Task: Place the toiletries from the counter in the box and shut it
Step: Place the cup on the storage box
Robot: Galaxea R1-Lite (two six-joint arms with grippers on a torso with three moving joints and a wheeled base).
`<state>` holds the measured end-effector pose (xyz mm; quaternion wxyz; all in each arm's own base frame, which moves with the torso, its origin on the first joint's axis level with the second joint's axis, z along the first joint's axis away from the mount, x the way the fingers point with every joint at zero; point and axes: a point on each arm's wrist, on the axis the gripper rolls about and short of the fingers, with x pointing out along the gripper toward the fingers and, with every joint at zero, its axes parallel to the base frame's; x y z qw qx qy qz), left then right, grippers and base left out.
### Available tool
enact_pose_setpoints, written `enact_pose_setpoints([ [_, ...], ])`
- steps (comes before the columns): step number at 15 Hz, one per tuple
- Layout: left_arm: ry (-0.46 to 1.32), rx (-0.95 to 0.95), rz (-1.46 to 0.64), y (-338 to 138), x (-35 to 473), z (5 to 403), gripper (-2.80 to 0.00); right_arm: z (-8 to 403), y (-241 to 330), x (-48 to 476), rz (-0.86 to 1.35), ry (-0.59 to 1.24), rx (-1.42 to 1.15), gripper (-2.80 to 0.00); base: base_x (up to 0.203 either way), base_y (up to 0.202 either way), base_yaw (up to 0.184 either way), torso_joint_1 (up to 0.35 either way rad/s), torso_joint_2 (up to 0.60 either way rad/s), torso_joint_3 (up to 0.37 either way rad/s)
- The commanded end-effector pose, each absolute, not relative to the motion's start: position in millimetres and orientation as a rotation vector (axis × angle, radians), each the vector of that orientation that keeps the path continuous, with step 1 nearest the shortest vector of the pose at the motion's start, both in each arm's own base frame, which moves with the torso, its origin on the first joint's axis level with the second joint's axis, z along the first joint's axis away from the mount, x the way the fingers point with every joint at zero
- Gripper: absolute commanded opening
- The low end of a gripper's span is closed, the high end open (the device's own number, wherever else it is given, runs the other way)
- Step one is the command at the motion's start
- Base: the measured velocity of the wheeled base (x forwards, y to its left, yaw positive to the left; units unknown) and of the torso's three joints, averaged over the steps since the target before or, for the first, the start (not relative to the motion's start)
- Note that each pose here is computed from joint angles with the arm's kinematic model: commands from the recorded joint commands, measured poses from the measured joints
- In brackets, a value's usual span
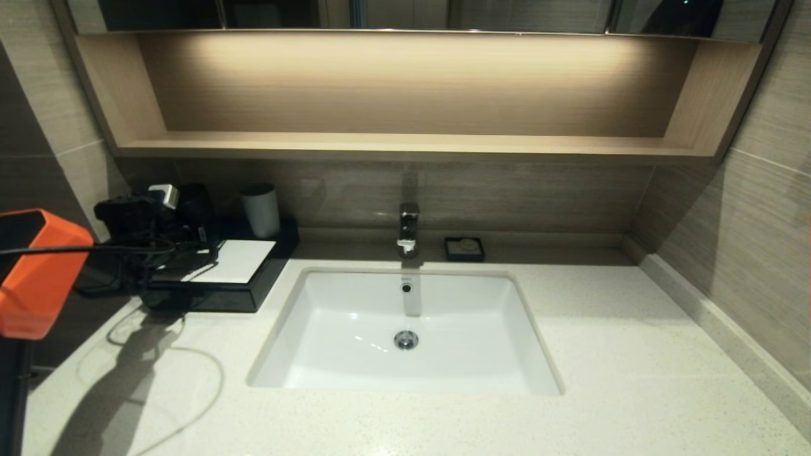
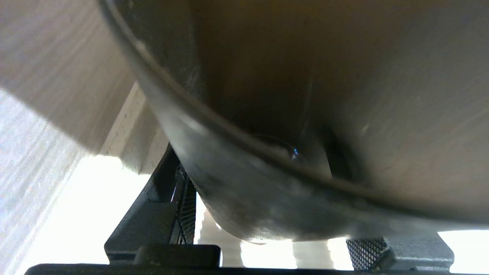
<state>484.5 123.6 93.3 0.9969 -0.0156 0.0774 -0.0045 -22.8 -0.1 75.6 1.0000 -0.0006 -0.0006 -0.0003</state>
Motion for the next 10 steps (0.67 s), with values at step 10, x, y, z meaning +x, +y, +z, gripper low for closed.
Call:
enact_pose_setpoints([
  [10,0.133,-0.036,-0.011,126.7,501.3,98.7,-2.8,75.2,-0.1,-22.7,0.0,0.0,-0.002,-2.8,0.0,0.0,0.0,0.0,0.0,0.0],
])
